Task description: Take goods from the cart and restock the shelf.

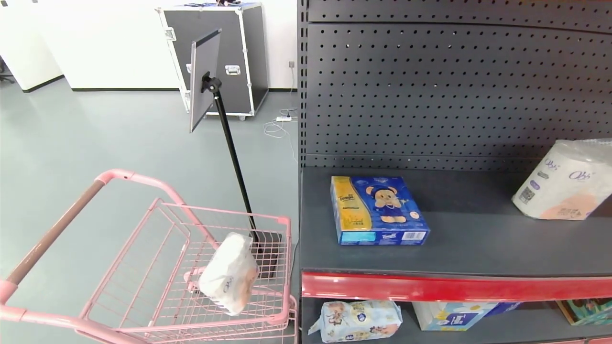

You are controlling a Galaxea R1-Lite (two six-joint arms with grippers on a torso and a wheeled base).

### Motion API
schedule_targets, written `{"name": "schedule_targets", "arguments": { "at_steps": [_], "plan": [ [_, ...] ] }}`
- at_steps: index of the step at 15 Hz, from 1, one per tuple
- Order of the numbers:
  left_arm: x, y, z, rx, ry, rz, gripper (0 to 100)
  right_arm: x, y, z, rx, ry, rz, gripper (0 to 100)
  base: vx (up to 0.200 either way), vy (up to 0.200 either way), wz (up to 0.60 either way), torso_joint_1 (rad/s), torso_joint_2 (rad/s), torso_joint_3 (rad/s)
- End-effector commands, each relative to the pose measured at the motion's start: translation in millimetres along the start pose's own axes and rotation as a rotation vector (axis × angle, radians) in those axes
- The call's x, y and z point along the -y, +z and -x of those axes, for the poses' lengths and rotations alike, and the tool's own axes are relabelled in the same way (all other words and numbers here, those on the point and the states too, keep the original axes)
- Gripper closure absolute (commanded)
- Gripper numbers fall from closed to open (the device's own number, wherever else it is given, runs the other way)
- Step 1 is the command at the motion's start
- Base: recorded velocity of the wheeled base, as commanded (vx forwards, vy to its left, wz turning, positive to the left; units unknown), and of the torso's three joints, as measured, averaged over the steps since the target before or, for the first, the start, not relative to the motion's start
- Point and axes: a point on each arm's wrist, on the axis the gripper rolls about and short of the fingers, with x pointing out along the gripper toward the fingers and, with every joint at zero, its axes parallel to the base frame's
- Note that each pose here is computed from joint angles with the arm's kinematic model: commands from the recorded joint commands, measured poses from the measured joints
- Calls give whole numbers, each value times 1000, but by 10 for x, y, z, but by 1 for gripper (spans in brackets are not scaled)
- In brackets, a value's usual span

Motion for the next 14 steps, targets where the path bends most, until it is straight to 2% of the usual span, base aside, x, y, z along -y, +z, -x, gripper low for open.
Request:
{"name": "schedule_targets", "arguments": {
  "at_steps": [1,14],
  "plan": [
    [0,0,0,0,0,0,0,0,-1,0,-1,0,0,0,0,0,0,-139,339,188],
    [0,-1,0,-1,2,0,0,0,-1,0,-1,0,-1,0,0,0,0,-138,352,208]
  ]
}}
